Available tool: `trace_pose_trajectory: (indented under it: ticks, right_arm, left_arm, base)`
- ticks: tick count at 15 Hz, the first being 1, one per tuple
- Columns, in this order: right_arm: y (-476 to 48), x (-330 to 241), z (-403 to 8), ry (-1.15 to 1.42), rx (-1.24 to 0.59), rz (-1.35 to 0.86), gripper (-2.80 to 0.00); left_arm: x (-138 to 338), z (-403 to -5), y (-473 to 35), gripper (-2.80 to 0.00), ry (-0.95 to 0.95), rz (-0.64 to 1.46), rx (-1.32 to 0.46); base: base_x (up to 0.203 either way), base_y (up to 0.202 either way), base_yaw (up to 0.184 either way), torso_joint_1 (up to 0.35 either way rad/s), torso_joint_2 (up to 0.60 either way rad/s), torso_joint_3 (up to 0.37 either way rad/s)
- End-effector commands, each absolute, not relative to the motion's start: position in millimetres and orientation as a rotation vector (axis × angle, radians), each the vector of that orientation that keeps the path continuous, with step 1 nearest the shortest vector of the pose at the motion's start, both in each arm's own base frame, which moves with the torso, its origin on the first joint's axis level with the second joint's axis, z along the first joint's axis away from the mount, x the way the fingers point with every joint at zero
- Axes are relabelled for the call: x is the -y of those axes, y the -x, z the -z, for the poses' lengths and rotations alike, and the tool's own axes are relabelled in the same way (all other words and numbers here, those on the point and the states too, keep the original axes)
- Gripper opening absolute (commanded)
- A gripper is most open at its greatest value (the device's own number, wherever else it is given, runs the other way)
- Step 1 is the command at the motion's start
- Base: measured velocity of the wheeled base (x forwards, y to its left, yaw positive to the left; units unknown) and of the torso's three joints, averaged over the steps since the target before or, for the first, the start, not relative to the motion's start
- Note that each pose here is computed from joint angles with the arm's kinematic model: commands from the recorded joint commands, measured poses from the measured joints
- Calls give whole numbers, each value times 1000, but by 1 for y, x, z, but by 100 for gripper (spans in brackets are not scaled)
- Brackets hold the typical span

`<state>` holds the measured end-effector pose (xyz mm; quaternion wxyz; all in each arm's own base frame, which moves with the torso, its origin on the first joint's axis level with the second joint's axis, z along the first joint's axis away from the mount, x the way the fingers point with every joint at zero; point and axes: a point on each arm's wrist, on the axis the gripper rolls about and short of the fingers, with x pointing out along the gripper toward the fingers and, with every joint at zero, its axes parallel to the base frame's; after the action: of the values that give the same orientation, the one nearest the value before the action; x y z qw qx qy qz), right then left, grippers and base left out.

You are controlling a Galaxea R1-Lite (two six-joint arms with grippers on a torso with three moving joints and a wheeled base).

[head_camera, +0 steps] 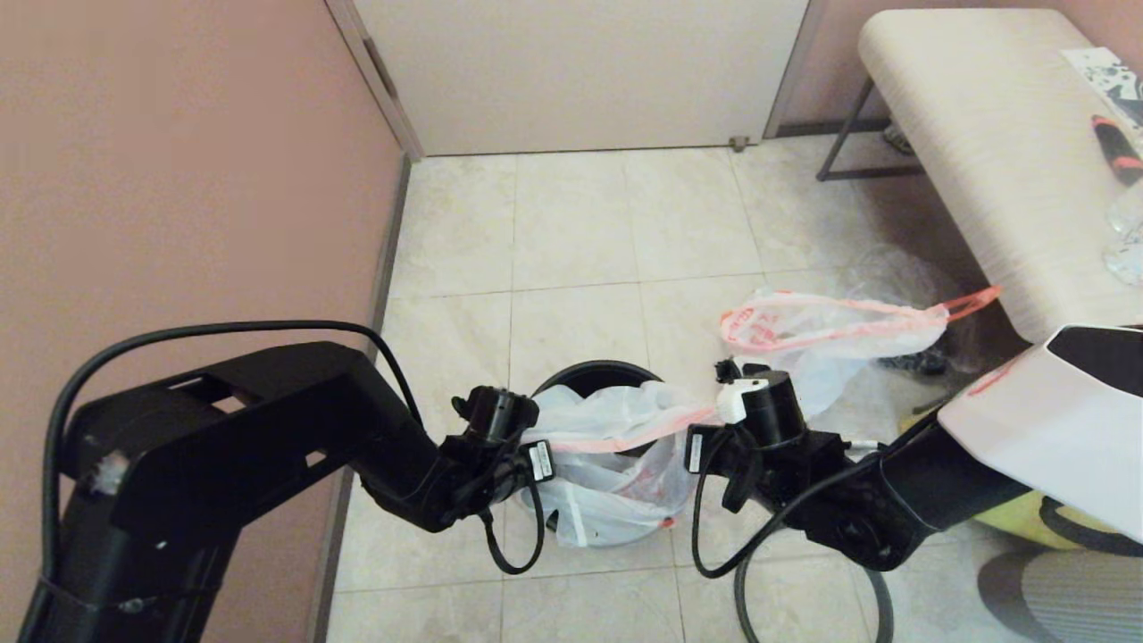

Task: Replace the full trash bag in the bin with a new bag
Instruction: Put the new garbage bag on the trash can

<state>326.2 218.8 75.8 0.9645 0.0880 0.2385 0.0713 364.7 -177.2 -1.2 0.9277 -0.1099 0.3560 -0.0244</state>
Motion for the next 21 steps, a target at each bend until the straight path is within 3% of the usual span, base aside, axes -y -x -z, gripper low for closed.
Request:
trace_pose_trajectory:
  ticks: [1, 7, 11, 15, 21]
  right_arm:
    - [-313, -232, -76, -178, -491, -188, -280]
    - [-341, -258, -36, -143, -536, -237, -280]
    - [-369, -272, -63, -179, -437, -259, -280]
    - [-405, -246, -104, -232, -358, -190, -280]
    - [-438, -227, -96, -252, -337, -167, -280]
  left_arm:
    - [177, 3, -365, -280, 228, 47, -731]
    - [179, 2, -363, -280, 227, 54, -731]
    - [182, 4, -361, -280, 219, 60, -739]
    - [185, 6, -359, -280, 211, 67, -747]
    - [186, 8, -358, -280, 205, 70, -750]
  base:
    - [0, 0, 0, 0, 0, 0]
    - [0, 0, 0, 0, 0, 0]
    - [0, 0, 0, 0, 0, 0]
    - [0, 0, 0, 0, 0, 0]
    - [0, 0, 0, 6, 2, 1]
